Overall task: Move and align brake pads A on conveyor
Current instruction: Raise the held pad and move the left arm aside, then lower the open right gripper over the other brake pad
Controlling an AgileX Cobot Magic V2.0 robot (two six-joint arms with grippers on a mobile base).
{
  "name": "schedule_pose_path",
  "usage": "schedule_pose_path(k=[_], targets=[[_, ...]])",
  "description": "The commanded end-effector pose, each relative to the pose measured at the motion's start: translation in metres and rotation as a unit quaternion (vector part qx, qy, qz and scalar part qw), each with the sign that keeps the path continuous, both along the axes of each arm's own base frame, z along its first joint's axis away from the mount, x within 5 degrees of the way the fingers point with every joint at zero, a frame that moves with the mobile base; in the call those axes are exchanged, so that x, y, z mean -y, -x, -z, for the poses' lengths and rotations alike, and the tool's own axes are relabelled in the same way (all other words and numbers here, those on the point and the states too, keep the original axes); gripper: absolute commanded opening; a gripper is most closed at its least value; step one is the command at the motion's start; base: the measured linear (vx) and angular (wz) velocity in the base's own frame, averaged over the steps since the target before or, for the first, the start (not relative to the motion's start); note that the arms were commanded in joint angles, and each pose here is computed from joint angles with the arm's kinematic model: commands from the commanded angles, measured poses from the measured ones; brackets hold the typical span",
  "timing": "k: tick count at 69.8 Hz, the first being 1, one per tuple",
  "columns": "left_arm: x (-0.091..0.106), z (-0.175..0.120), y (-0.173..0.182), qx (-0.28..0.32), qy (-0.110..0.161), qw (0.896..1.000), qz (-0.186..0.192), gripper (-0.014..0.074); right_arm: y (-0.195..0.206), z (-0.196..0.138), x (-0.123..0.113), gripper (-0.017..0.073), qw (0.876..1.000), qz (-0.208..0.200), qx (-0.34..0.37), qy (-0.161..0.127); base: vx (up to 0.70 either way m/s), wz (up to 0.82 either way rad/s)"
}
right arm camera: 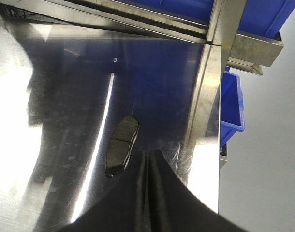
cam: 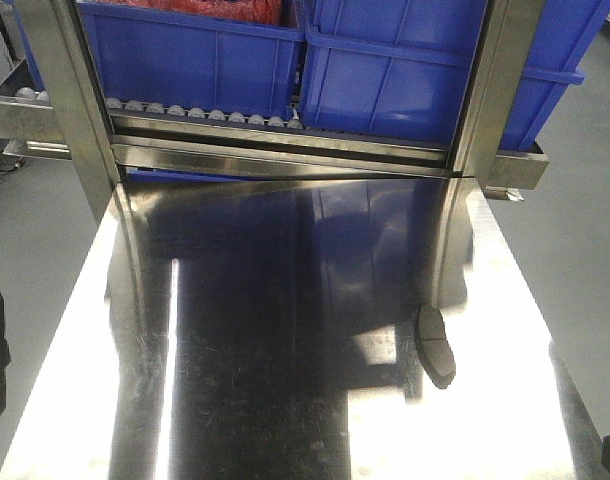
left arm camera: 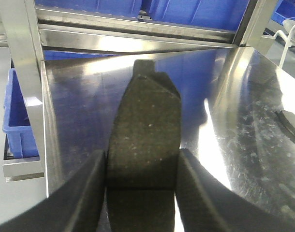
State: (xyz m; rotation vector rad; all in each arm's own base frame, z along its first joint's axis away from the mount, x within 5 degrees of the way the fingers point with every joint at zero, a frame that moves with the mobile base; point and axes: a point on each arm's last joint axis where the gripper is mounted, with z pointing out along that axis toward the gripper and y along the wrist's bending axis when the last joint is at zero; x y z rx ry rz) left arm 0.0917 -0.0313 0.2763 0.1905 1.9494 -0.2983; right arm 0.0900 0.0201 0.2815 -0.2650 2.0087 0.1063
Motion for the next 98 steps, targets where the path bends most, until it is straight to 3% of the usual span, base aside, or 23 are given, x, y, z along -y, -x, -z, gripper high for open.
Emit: schedule_pose_path(k=[1,10,21,25,42,52,66,74,90,98], targets=[[0.002,-0.017,-0.002,0.057,0.022,0.998,0.006,0.0057,-0.004,-0.014,-0.001,0.0029,0.999,-0.005,0.045,-0.004,0.0,0.0],[0.002,-0.017,-0.002,0.057,0.022,0.998,0.006,0.0057,-0.004,-0.014,-0.001,0.0206,0.999,-0.005,0.046,-0.002,0.0,0.0],[0.002,-0.017,-0.002,0.057,0.022,0.998,0.006,0.0057,-0.004,-0.014,-0.001,0.0632,0.999,-0.005,0.051,0.005,0.0,0.0],[0.002,-0.017,-0.002,0.057,0.022,0.998,0.006,0.0057,-0.004,-0.015,0.0,0.0733,0.998,-0.004,0.054,0.009,0.0,0.0],[0.002,-0.017,-0.002,0.057,0.022,0.998,0.006,0.0057,-0.013,-0.017,-0.003,0.0699,0.999,-0.005,0.05,0.002,0.0,0.0],[0.002,-0.017,-0.002,0.057,0.022,0.998,0.006,0.0057,-0.039,-0.013,-0.011,0.0676,1.0,-0.004,-0.014,0.0,0.0,0.0],[0.002,-0.017,-0.002,0.057,0.022,0.998,0.006,0.0057,-0.087,-0.007,-0.028,0.0655,0.994,0.002,-0.101,-0.033,0.0,0.0],[0.002,-0.017,-0.002,0.057,0.022,0.998,0.006,0.0057,-0.114,-0.005,-0.036,0.0642,0.991,0.005,-0.134,-0.03,0.0,0.0],[0.002,-0.017,-0.002,0.057,0.022,0.998,0.006,0.0057,-0.174,0.007,-0.053,0.0622,0.974,0.016,-0.226,-0.02,0.0,0.0],[0.002,-0.017,-0.002,0.057,0.022,0.998,0.006,0.0057,-0.201,0.026,-0.06,0.0615,0.957,0.027,-0.289,-0.011,0.0,0.0]])
